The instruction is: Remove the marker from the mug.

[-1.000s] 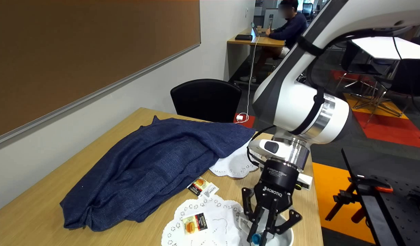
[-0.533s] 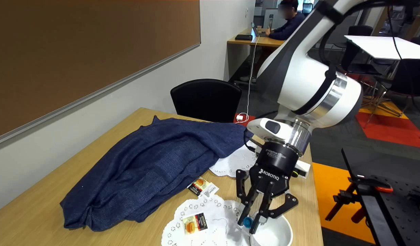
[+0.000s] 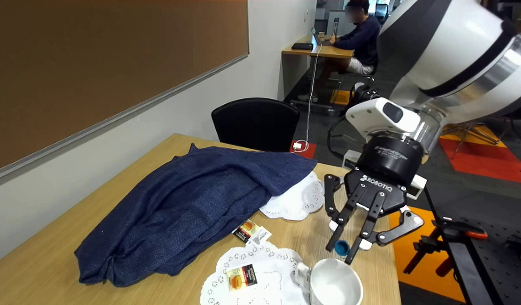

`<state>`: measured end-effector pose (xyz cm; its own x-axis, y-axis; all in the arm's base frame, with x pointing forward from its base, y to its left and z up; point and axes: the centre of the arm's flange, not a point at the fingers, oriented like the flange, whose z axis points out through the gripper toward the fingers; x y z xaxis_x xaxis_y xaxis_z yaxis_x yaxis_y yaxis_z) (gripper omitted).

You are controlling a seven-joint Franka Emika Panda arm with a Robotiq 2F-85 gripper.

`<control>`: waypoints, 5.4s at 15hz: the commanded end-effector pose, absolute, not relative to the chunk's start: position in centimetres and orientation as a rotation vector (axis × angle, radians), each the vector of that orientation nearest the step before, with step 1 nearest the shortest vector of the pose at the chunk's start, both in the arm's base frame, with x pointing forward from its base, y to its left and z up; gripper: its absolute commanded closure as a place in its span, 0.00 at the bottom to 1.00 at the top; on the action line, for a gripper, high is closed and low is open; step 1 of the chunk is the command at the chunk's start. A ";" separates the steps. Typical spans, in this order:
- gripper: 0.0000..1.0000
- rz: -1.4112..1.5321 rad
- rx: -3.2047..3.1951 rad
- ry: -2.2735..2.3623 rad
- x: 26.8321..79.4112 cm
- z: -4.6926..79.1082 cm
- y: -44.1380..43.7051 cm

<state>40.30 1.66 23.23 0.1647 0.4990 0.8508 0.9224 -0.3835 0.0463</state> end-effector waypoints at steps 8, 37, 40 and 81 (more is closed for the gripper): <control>0.94 -1.323 -2.273 -1.224 36.8 26.1 -3.4; 0.94 -0.948 -2.570 -0.600 42.5 22.1 -6.9; 0.94 -0.952 -2.634 -0.390 43.6 21.6 -7.7; 0.00 -0.743 -2.909 0.089 44.7 23.0 -6.9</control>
